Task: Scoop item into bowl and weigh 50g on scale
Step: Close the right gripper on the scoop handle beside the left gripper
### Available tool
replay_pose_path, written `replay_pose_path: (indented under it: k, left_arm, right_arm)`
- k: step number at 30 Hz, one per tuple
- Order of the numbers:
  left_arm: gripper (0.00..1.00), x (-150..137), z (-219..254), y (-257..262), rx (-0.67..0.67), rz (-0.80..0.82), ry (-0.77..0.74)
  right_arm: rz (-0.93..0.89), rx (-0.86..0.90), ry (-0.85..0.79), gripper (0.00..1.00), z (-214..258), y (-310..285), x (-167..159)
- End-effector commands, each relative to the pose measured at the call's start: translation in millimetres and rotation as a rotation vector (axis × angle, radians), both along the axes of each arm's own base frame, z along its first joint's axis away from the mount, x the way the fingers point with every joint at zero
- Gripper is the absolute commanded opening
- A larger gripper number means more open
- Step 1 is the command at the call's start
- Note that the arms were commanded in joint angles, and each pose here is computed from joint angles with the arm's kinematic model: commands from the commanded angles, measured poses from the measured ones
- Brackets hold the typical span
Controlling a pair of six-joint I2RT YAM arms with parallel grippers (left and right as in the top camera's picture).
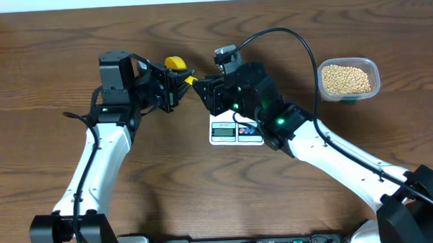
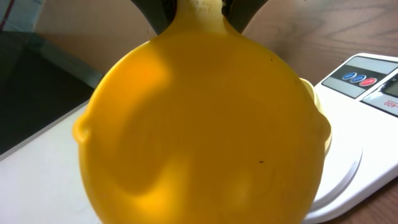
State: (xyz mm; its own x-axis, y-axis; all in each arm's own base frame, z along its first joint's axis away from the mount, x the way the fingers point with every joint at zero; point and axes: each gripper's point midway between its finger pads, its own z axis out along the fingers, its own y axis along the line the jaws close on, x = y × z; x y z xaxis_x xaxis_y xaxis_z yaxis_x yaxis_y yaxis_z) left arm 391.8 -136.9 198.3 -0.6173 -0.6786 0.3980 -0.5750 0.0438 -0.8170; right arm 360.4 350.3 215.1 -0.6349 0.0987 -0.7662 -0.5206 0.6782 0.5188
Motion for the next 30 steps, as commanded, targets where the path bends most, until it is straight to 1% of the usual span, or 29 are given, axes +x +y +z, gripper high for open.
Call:
replay_pose_path:
  k: [1, 8, 11, 12, 16, 18, 24, 25, 27, 30]
  left_arm:
    - [0.08, -1.1, 15.6, -5.1, -0.027, -0.027, -0.028]
    - [0.08, -4.7, 18.1, -8.7, -0.051, -0.05, -0.019]
    - [0.08, -4.9, 18.2, -8.9, -0.052, -0.051, -0.019]
    - [0.08, -5.5, 18.6, -9.6, -0.056, -0.056, -0.019]
    - [0.08, -7.7, 20.1, -11.6, -0.071, -0.069, -0.013]
    - [0.08, -8.2, 20.4, -12.0, -0.073, -0.072, -0.013]
    - [0.08, -9.3, 21.2, -13.0, -0.081, -0.079, -0.01]
    - [0.08, -9.3, 21.1, -13.0, -0.081, -0.079, -0.009]
    - [0.08, -9.3, 21.2, -13.0, -0.081, -0.078, -0.009]
    - [0.08, -9.3, 21.1, -13.0, -0.081, -0.079, -0.009]
  right_arm:
    - [0.0, 0.021, -0.021, 0.33, 11.7, 5.8, -0.7]
    - [0.0, 0.029, -0.031, 0.26, 14.6, 6.4, 0.2]
    - [-0.001, 0.041, -0.044, 0.15, 18.8, 7.0, 1.8]
    - [-0.001, 0.044, -0.048, 0.13, 19.7, 7.2, 2.0]
    - [-0.015, 0.043, -0.056, 0.12, 21.0, 5.9, 4.4]
    - [-0.015, 0.043, -0.055, 0.09, 20.9, 5.9, 4.3]
    - [-0.015, 0.042, -0.055, 0.08, 20.7, 5.8, 4.3]
    - [-0.013, 0.04, -0.058, 0.08, 20.7, 5.8, 4.2]
    - [-0.013, 0.039, -0.055, 0.13, 20.1, 5.9, 3.9]
    - [-0.013, 0.035, -0.051, 0.12, 18.8, 5.6, 3.6]
